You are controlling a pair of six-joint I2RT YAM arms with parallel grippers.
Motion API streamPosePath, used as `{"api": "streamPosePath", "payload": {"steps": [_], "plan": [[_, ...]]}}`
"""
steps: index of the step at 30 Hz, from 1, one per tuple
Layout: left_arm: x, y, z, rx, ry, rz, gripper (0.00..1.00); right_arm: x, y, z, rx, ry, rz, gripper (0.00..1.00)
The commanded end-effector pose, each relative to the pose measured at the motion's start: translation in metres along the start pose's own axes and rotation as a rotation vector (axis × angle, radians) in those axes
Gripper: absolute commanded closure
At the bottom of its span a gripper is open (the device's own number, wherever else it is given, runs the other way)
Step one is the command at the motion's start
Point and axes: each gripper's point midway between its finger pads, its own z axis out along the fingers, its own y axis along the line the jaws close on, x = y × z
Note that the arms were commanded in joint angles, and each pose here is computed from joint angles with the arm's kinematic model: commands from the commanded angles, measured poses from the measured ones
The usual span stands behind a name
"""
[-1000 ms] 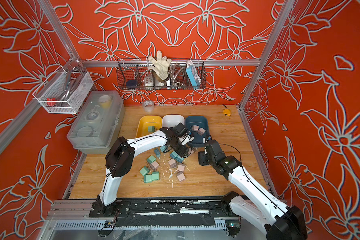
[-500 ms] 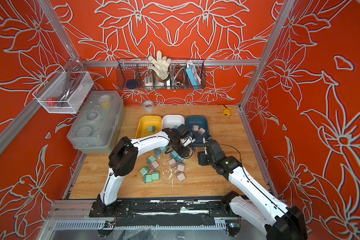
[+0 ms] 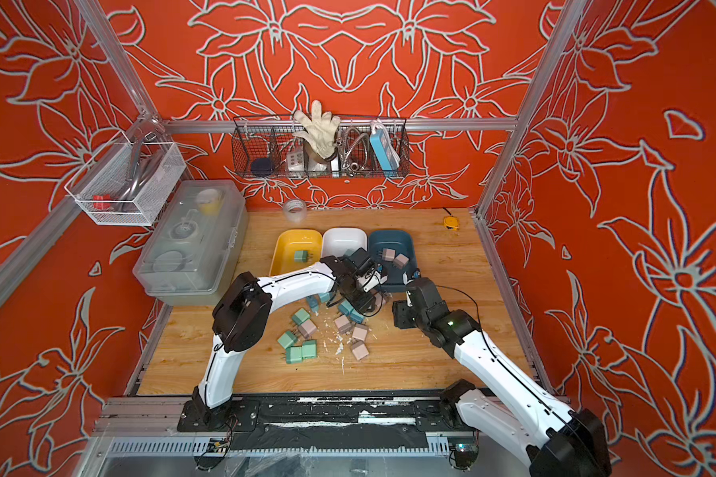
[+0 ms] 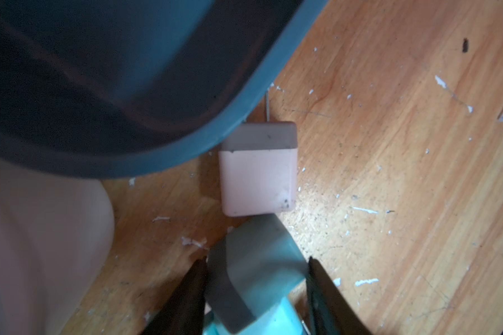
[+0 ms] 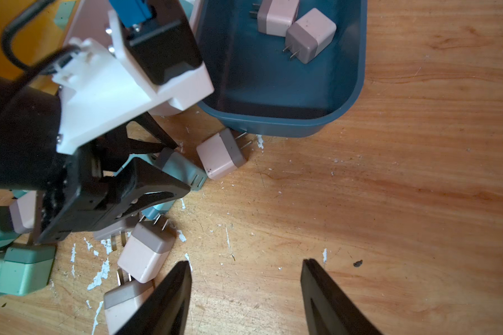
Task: Place the plugs by color into the storage box
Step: Pick up the plug from the center of the board.
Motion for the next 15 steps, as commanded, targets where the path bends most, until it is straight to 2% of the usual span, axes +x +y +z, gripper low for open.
{"api": "streamPosePath", "payload": {"steps": [1, 8, 15], "plan": [[-0.012, -0.008, -0.025, 0.001, -0.065, 0.029, 0.52, -0.004, 0.002, 0.000, -0.008, -0.006, 0.010, 0.35], [-0.020, -0.009, -0.049, -0.001, -0.126, 0.051, 0.52, -0.013, 0.003, -0.002, -0.010, -0.039, 0.016, 0.35], [-0.035, 0.001, -0.081, 0.001, -0.211, 0.020, 0.53, -0.022, 0.004, -0.003, -0.011, -0.066, 0.016, 0.35]]}}
